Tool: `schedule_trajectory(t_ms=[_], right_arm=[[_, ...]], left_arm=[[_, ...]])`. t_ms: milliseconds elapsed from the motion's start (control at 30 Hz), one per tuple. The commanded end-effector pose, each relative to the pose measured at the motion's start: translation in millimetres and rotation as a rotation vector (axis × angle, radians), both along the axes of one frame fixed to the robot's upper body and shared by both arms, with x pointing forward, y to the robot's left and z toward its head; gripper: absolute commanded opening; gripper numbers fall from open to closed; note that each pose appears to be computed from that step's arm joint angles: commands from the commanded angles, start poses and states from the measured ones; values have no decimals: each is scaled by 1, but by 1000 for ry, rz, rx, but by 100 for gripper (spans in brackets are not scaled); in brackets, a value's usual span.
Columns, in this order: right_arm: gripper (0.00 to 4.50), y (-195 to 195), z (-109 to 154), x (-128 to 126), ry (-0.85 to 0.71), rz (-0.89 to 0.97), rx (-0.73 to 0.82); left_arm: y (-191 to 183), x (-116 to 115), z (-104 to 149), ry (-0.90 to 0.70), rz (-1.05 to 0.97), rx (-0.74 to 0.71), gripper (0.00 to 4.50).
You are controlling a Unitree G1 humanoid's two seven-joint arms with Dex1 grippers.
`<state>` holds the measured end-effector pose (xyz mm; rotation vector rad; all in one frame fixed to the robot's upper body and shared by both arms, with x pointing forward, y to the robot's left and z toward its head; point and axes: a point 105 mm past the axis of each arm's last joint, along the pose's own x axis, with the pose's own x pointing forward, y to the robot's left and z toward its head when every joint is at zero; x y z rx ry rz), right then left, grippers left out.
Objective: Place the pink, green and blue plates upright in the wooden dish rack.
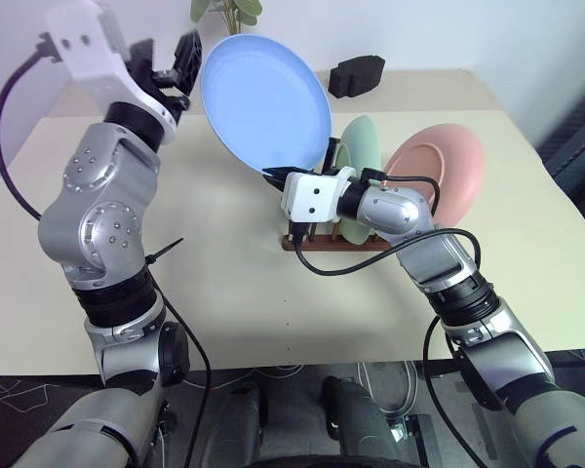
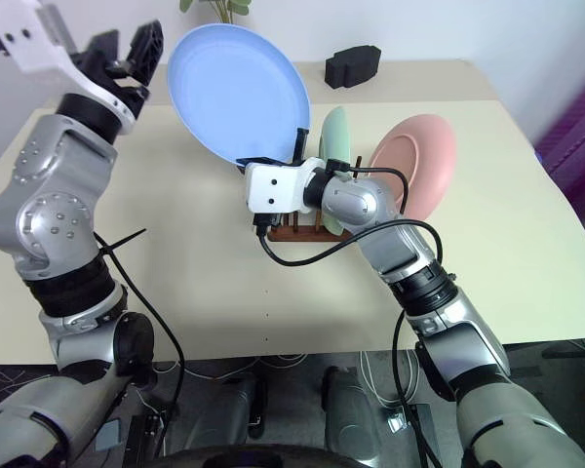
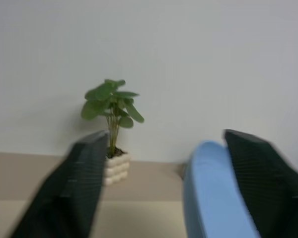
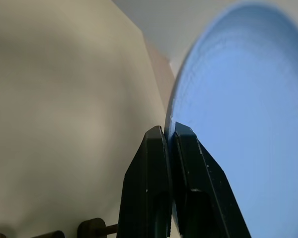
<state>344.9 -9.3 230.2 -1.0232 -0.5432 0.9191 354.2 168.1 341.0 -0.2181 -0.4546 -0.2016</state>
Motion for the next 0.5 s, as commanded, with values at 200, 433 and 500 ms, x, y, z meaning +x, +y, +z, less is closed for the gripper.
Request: schedule_trajectory(t_ms=[200, 433, 500], right_arm=[[0, 5, 23, -10, -54, 51, 81], [0, 12, 79, -47, 226, 290, 586], [0, 9, 84, -51, 290, 318, 649]], left_arm=[[27, -12, 29, -142, 84, -70, 445], [103, -16, -48, 11, 196, 332, 445], [104, -18, -63, 41, 161, 377, 445]])
